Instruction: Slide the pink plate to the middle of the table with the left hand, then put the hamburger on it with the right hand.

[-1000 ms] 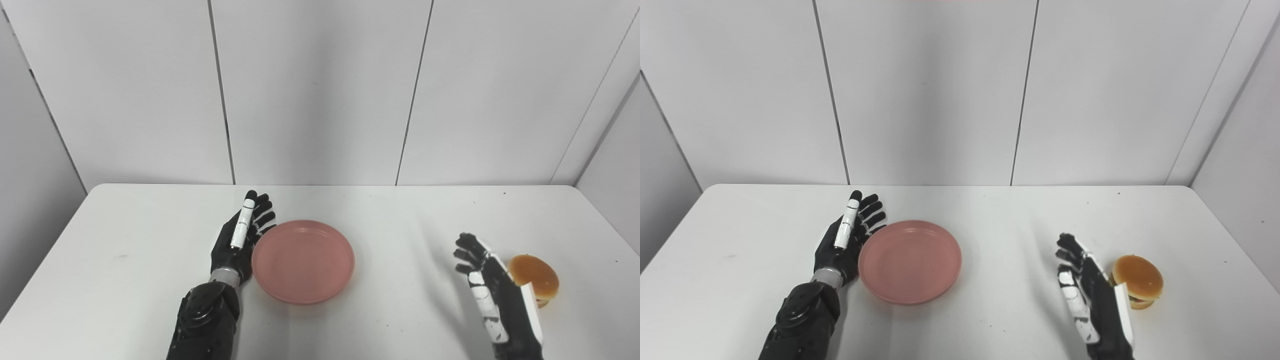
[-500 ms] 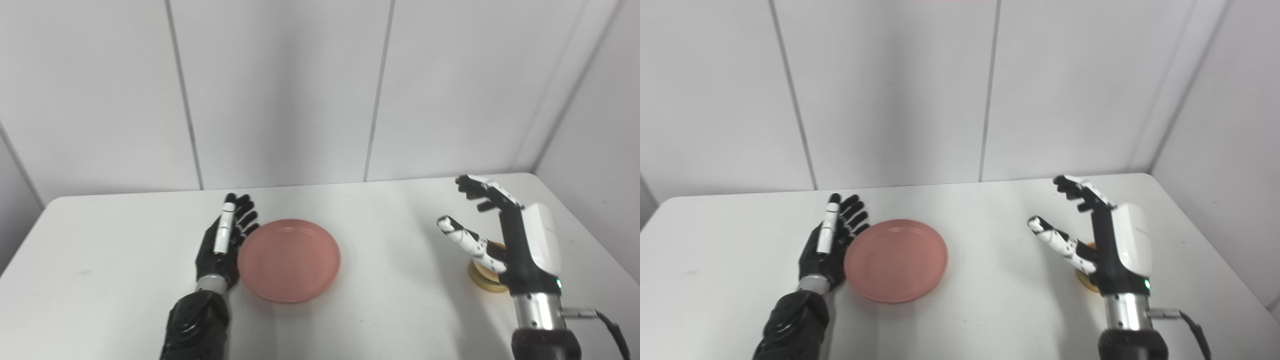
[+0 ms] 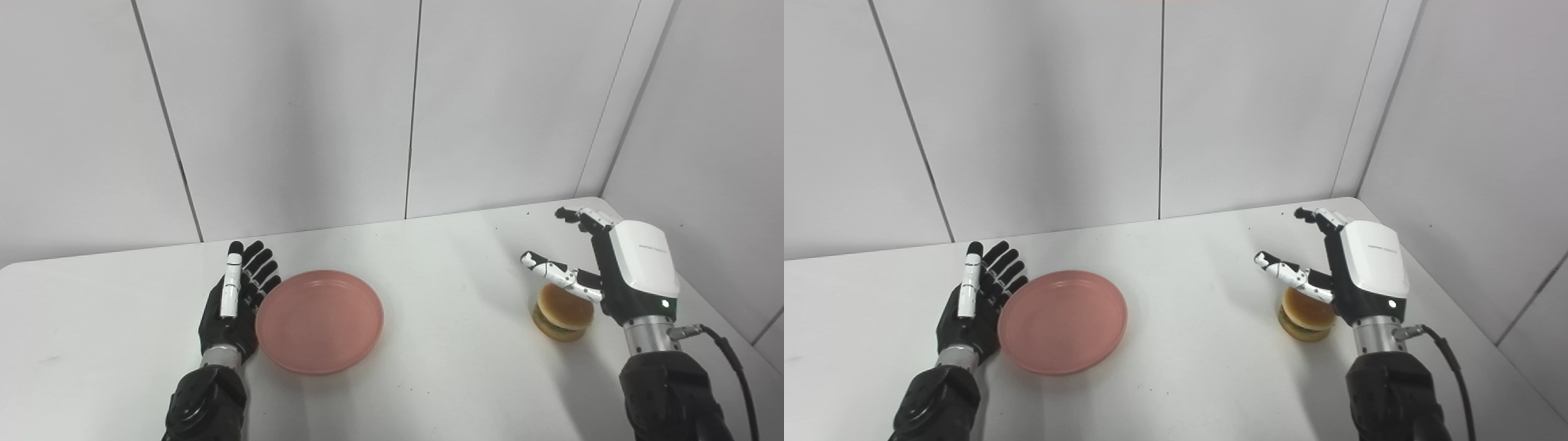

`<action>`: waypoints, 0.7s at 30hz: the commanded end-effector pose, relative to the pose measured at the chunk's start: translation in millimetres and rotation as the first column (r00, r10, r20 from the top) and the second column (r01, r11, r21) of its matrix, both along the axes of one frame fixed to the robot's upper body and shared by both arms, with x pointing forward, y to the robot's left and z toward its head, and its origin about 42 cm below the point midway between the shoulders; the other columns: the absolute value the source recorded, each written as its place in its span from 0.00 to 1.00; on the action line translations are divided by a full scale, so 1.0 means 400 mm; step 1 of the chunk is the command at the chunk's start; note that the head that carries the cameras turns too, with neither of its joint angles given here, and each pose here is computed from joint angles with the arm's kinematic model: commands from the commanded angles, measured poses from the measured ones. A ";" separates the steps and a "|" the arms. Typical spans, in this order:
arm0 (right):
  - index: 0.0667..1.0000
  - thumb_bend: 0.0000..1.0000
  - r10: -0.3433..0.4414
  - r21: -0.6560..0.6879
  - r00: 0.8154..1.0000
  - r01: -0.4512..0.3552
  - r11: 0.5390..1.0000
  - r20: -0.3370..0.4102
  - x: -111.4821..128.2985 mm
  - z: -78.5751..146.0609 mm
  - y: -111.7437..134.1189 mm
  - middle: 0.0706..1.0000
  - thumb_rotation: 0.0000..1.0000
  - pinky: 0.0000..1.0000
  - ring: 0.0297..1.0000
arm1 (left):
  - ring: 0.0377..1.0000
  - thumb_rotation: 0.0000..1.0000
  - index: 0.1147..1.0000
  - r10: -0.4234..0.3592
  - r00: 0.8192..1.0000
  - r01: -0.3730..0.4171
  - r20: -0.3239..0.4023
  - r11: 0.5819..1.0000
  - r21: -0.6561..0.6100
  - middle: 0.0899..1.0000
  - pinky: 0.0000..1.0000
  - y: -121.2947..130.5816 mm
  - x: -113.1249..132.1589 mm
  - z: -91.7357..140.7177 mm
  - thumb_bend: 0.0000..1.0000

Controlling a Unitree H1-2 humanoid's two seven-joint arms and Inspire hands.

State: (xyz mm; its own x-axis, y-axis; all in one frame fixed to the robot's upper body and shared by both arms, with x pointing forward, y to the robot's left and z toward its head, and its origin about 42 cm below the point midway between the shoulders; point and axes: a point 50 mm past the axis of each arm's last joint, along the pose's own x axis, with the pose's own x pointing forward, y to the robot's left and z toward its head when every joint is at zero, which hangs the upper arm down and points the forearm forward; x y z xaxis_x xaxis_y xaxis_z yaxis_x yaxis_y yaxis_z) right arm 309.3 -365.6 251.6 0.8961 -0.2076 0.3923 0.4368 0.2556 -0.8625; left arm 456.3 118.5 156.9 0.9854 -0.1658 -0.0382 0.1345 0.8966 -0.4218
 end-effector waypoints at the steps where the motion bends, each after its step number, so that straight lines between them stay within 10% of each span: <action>1: 0.68 0.73 -0.017 -0.014 1.000 0.017 1.000 0.017 0.021 0.038 -0.019 0.71 0.93 0.65 0.72 | 0.83 0.74 0.71 -0.014 1.000 0.014 0.011 1.000 -0.005 0.81 0.84 -0.001 0.013 0.016 0.76; 21: 0.66 0.65 -0.036 0.218 0.980 0.080 0.973 -0.197 0.117 -0.171 -0.090 0.68 0.83 0.59 0.66 | 0.85 0.81 0.75 -0.053 0.999 0.053 0.010 0.998 0.022 0.82 0.89 -0.009 0.023 0.034 0.74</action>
